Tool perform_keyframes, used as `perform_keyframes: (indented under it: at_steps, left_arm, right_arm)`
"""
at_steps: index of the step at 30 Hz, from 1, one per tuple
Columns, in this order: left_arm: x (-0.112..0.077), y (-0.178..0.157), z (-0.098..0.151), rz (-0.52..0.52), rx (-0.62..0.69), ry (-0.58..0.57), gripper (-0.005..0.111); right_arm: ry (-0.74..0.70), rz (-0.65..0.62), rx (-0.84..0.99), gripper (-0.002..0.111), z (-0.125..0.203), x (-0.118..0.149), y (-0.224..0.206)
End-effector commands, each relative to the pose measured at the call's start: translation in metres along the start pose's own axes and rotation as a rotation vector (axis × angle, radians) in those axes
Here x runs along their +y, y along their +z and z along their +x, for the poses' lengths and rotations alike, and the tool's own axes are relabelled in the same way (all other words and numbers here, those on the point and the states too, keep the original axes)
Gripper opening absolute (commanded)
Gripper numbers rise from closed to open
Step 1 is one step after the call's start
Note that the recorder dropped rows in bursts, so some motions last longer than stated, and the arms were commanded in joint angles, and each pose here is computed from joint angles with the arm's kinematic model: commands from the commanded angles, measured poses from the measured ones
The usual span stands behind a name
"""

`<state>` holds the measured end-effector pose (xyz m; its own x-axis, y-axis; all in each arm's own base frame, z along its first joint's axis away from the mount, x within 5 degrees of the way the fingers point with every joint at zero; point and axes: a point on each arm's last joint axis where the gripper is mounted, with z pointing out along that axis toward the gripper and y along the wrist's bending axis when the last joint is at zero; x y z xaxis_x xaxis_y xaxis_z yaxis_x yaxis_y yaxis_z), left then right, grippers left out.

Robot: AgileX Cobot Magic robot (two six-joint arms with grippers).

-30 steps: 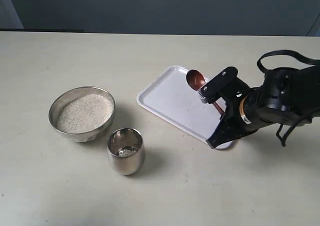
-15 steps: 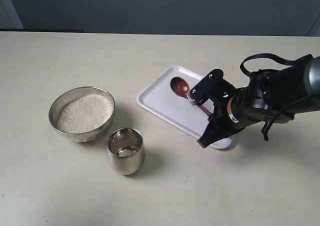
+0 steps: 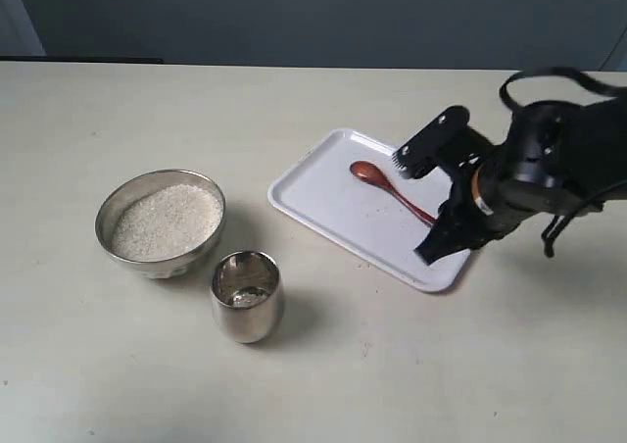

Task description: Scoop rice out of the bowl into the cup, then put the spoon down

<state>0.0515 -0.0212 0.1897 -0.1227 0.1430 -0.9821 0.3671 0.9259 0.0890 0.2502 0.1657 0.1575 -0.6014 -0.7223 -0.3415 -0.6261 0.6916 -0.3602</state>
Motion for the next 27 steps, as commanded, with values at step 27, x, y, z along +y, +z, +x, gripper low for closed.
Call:
perform_keyframes:
  at_steps: [27]
  left_arm:
    - [0.0,-0.001,-0.002,0.0,-0.019,-0.003,0.001]
  right_arm:
    - [0.48,0.144,-0.39,-0.001,0.076,-0.073,-0.224]
